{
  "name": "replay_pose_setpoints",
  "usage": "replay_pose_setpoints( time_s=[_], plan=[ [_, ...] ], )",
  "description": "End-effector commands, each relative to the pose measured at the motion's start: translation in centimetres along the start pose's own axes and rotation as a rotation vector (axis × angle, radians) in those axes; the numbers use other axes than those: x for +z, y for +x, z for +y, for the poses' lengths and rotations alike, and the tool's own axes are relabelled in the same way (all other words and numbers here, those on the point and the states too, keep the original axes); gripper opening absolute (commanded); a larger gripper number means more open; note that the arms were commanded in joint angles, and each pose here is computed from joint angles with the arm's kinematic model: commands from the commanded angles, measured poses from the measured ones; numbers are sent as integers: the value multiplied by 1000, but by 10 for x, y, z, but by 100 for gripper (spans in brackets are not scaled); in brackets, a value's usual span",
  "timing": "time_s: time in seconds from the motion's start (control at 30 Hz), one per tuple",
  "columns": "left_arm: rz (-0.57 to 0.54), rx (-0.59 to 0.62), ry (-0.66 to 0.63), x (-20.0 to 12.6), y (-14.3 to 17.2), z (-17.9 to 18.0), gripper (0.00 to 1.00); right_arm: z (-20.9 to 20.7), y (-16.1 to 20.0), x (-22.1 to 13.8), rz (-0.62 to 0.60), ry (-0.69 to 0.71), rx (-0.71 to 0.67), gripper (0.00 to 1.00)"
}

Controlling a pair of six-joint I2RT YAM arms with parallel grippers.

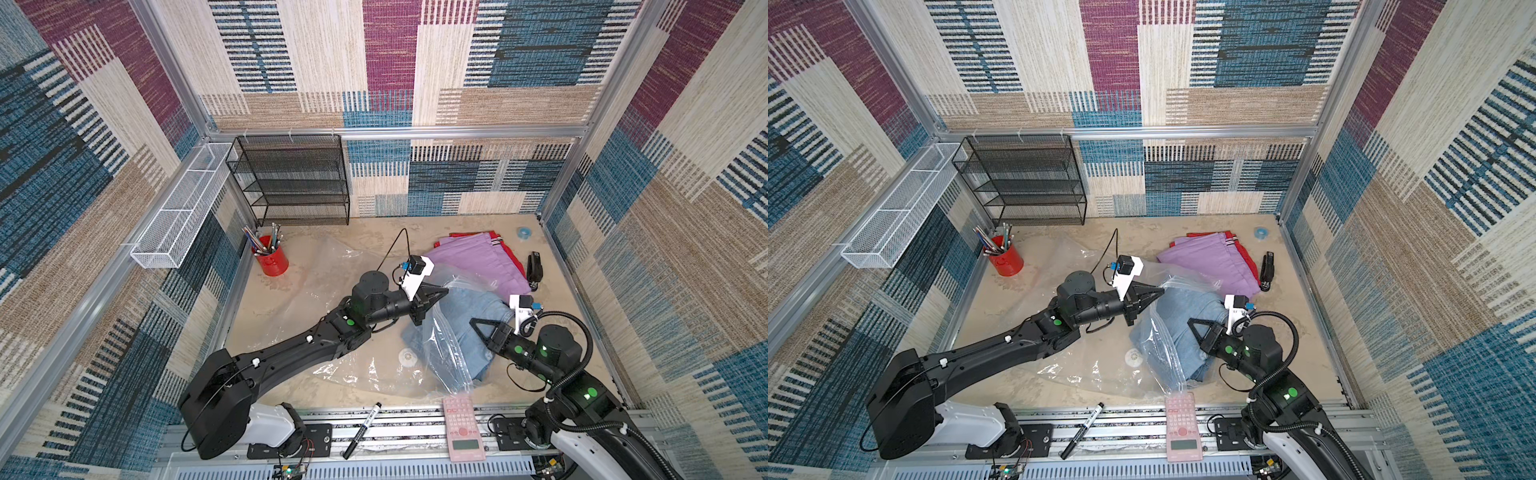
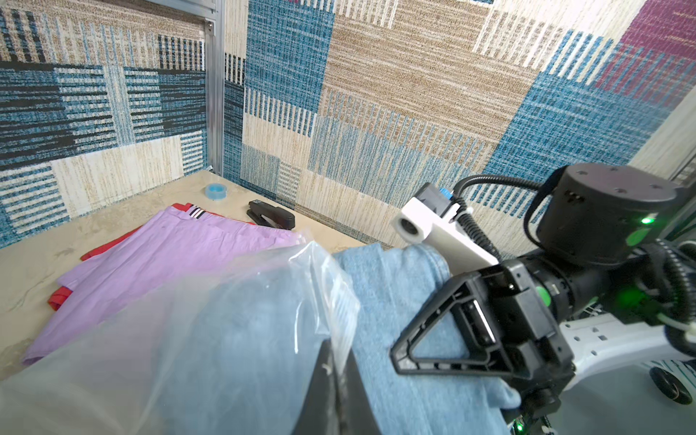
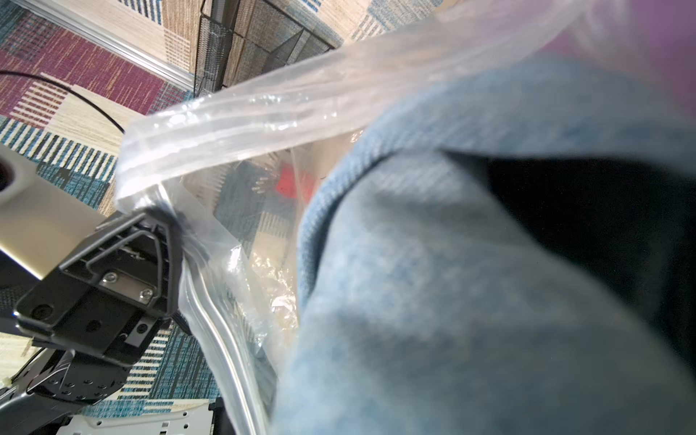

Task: Take the trousers out of the vacuum bag
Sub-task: Take out the trousers from the vacuum bag.

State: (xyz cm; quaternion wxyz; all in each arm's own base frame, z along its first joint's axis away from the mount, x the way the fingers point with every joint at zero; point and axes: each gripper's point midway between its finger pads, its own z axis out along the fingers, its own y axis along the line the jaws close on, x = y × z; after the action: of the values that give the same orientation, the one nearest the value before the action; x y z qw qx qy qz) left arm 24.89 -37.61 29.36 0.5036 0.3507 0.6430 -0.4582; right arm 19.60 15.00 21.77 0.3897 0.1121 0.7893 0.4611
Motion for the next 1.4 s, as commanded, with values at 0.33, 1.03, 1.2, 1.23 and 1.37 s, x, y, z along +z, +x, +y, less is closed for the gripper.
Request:
replay_pose_setpoints(
  time_s=[0.33,1.03,1.2,1.23,1.37],
  plan=[
    [-39,-29,-51,-6,-5,19,0,68,-76,-71,-274,11,-167,0],
    [54,11,63,16,16,-17,0,46,-47,46,-96,-102,-210,0],
    [98,-9,-8,30,30,-7,0,43,-28,62,-23,-173,-160,0],
    [100,-20,-12,34,32,-6,0,41,-25,63,-12,-179,-148,0],
    [108,-71,-73,49,40,10,0,37,-17,61,13,-182,-116,0]
  ],
)
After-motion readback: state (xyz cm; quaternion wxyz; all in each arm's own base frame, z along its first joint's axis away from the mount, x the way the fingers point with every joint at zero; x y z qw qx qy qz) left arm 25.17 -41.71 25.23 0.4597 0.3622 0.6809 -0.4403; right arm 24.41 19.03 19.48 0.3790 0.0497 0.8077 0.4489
